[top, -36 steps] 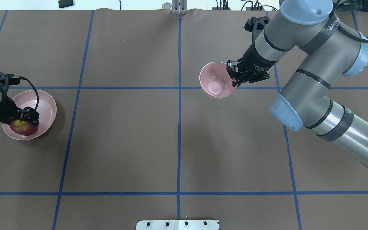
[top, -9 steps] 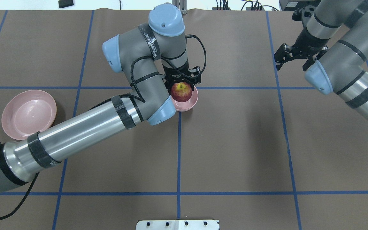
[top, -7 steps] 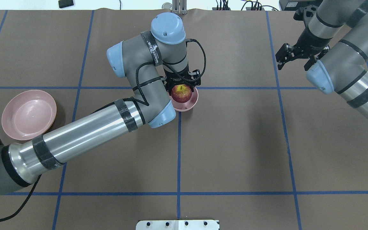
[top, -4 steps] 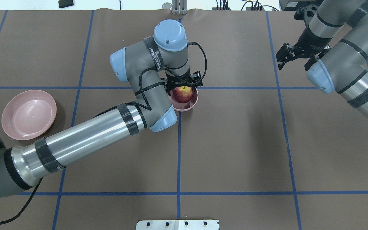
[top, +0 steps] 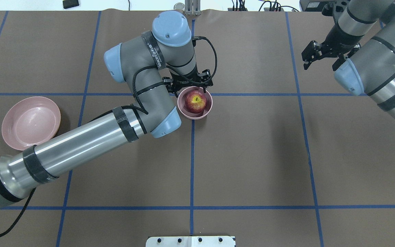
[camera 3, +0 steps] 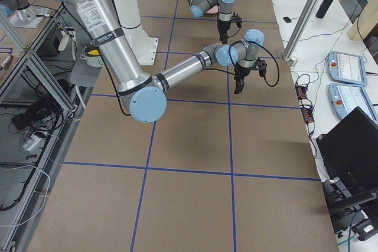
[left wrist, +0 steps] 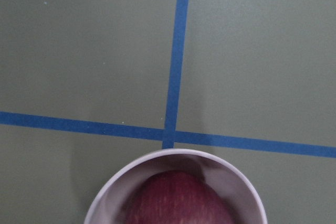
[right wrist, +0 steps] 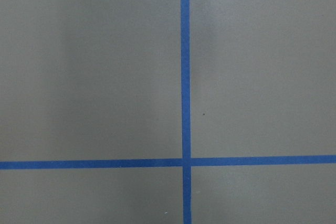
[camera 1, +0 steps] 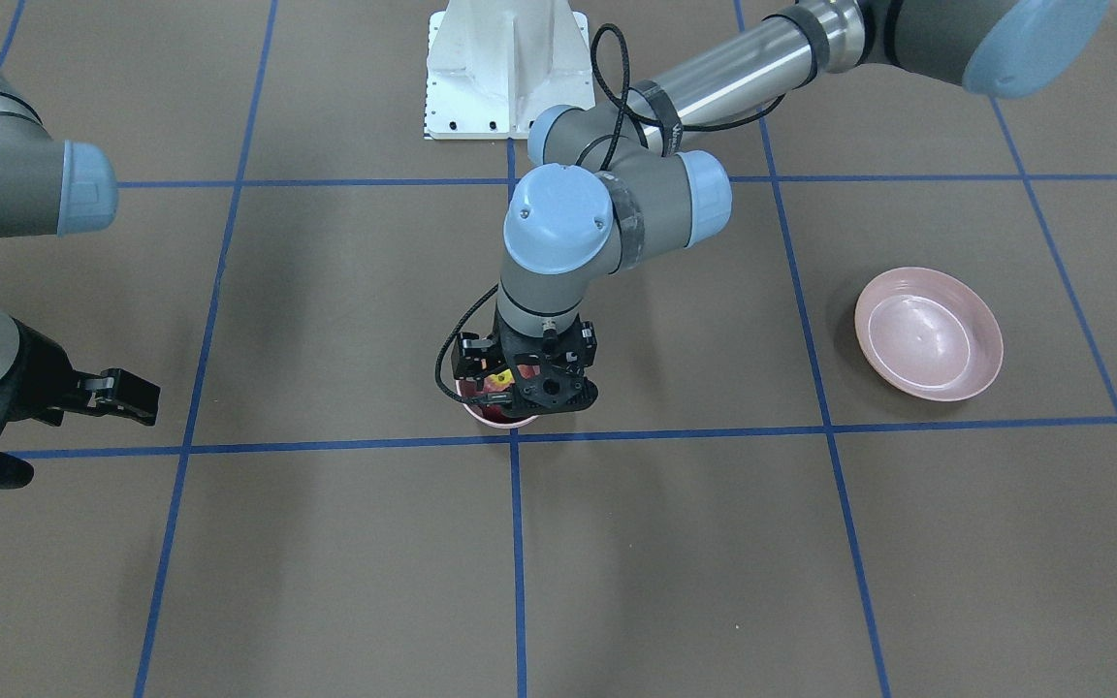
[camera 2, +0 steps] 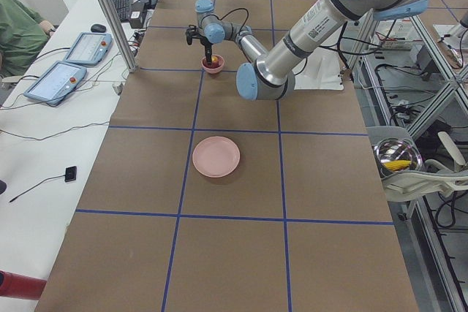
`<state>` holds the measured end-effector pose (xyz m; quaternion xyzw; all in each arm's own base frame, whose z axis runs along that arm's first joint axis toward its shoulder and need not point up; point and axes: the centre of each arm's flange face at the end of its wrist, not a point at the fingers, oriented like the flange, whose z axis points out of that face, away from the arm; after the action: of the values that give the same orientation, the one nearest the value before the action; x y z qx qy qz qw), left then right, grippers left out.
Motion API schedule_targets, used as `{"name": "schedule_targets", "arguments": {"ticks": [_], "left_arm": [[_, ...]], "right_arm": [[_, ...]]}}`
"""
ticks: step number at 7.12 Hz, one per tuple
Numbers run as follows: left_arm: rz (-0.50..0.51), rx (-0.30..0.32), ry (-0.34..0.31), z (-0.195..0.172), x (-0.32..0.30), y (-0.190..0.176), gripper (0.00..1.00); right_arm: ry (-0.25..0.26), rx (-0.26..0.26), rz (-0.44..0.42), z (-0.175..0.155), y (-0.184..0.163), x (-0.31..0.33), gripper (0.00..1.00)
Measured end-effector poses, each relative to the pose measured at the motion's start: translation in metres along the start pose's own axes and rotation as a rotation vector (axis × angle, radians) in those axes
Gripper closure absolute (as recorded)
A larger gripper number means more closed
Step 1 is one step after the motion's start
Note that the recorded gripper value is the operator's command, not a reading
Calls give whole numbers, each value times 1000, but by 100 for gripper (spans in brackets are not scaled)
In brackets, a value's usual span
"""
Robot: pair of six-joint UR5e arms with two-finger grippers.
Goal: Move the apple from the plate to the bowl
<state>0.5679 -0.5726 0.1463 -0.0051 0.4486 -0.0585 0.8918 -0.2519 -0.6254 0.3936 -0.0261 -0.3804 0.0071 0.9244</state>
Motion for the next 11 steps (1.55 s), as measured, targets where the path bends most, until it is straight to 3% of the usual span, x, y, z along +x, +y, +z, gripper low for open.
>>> {"name": "schedule_targets", "arguments": {"ticks": [2, 3, 4, 6, 9, 11], "left_arm": [[70, 12, -1, -48, -69, -18, 2], [156, 31, -7, -70, -121, -24, 2], [227, 60, -20, -92, -178, -30, 2], [233, 104, -60, -132, -300, -36, 2], [196, 105, -101, -196, -524, -43, 2], [253, 97, -154, -227, -659, -52, 2]], "right_arm": [[32, 8, -87, -1, -3, 48, 0], [40, 12, -107, -6, -3, 79, 0], [43, 15, -96, -11, -2, 111, 0], [34, 24, -31, -23, 6, 172, 0], [33, 15, 59, -23, 23, 235, 0], [29, 32, 121, -37, 39, 296, 0]]}}
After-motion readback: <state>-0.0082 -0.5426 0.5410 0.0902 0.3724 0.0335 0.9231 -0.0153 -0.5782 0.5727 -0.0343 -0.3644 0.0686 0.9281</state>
